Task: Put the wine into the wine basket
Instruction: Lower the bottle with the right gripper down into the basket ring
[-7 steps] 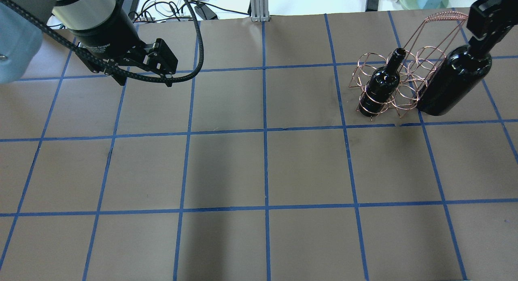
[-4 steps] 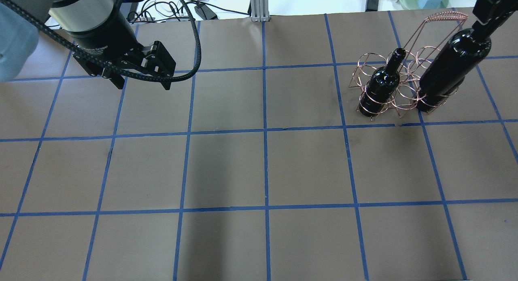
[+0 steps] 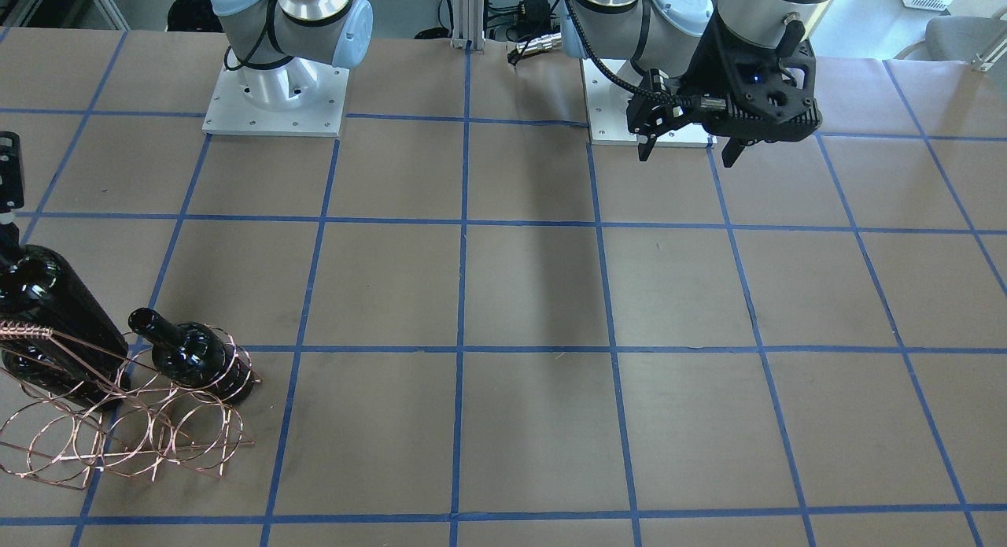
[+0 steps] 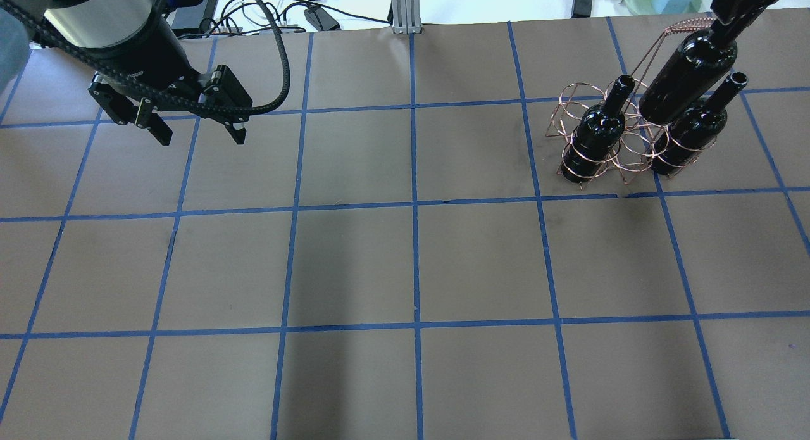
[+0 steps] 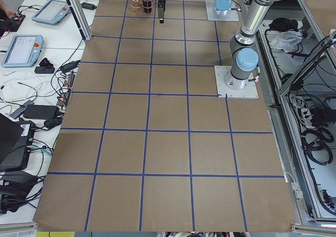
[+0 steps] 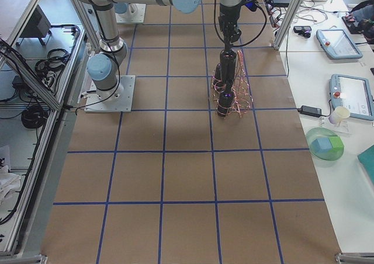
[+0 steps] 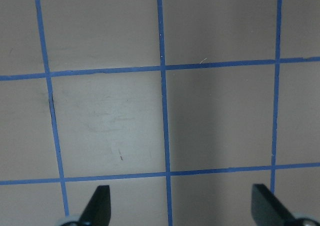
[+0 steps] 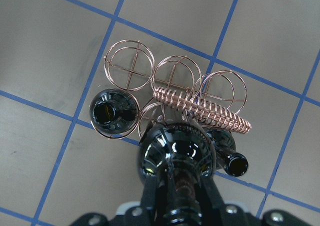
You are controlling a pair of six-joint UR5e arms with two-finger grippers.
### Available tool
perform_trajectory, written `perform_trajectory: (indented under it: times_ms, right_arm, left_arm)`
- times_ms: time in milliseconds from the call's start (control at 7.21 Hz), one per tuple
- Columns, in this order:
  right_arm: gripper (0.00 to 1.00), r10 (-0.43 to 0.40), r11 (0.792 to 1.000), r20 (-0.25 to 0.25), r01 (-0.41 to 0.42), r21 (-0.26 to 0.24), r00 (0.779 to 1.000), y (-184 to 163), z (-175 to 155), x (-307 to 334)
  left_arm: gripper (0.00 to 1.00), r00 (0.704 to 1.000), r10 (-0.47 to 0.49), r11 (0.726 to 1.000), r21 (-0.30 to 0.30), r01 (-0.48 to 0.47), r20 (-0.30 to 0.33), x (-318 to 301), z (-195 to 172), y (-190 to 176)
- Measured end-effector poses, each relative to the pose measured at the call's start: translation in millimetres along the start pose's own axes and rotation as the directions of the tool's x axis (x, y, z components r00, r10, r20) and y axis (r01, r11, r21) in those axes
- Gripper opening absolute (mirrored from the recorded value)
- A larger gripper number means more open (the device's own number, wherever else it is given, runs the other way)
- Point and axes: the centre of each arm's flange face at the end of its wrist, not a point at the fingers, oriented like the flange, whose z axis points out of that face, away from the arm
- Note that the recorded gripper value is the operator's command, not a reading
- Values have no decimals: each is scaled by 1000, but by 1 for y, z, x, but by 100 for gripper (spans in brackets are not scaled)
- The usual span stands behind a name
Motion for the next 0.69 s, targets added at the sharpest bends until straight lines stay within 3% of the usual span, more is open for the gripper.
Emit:
perform_trajectory:
  times_ms: [693]
  right_arm:
    - [0,-2,1000,34,3,-30,999,-14,35,9]
  left_arm:
    - [100,1000,1,1000,-17,-1,7,1,3,4]
